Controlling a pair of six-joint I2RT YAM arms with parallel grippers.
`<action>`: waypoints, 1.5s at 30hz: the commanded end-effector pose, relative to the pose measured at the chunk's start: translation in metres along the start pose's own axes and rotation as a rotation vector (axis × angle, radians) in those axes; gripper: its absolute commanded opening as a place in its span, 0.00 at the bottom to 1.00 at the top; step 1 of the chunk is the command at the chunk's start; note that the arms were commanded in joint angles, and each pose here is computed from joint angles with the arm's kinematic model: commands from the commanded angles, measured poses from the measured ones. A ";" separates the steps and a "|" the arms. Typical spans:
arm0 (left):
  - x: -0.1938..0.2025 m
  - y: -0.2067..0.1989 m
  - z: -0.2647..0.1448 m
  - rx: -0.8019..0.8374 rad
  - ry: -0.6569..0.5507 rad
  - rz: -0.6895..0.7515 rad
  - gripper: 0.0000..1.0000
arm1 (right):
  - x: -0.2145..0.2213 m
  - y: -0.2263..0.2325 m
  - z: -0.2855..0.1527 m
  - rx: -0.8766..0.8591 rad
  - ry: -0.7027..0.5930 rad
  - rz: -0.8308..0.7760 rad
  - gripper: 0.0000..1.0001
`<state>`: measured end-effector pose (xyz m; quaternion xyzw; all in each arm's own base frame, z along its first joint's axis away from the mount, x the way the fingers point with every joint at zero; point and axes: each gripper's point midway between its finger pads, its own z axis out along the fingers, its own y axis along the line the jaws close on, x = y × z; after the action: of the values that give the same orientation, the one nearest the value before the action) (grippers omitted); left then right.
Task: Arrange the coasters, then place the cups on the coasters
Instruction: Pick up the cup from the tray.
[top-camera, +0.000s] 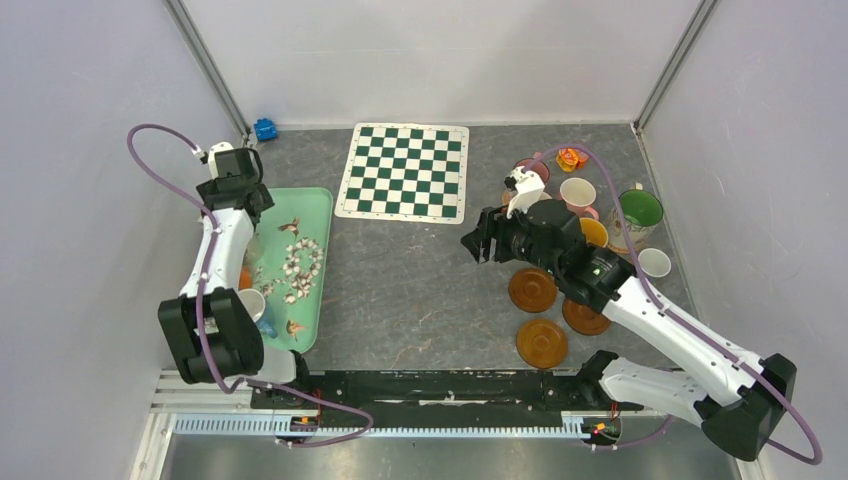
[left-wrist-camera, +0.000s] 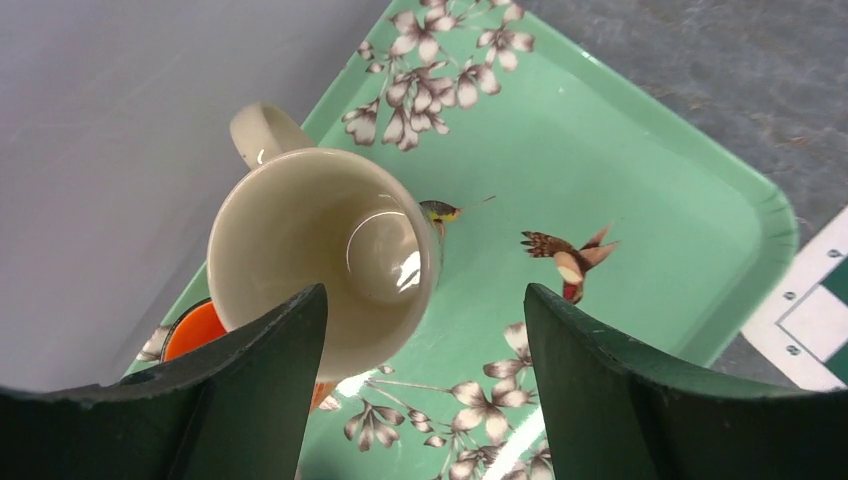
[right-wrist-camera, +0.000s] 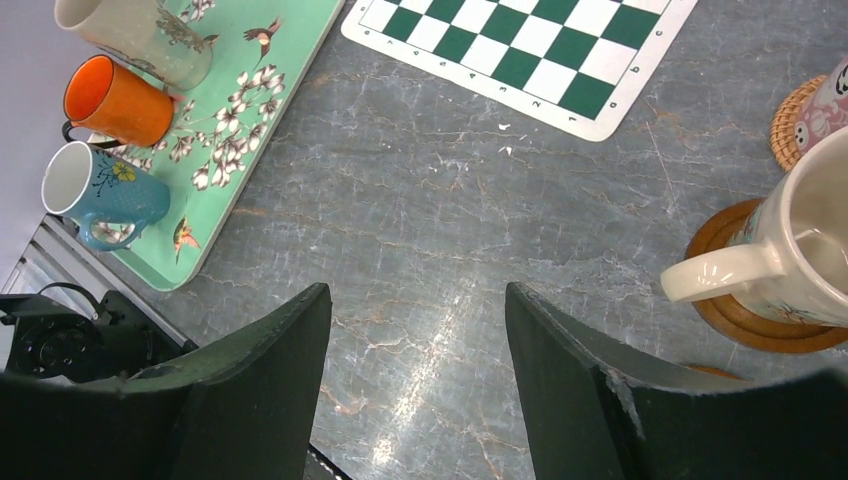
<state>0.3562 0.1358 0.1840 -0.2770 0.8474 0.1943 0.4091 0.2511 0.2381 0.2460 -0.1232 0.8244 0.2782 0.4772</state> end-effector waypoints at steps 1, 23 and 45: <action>-0.017 0.001 0.010 0.007 -0.012 0.049 0.78 | -0.038 0.020 -0.015 -0.071 -0.108 -0.025 0.67; 0.017 -0.012 0.061 0.097 0.119 0.079 0.63 | -0.036 0.020 -0.015 -0.061 -0.063 -0.029 0.67; -0.017 -0.007 0.016 0.133 0.072 0.121 0.02 | -0.023 0.011 -0.022 -0.043 -0.060 -0.028 0.68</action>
<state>0.3669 0.1458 0.1194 -0.2280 0.9121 0.1464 0.3077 0.2418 0.2349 0.2675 -0.1418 0.8122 0.2877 0.4873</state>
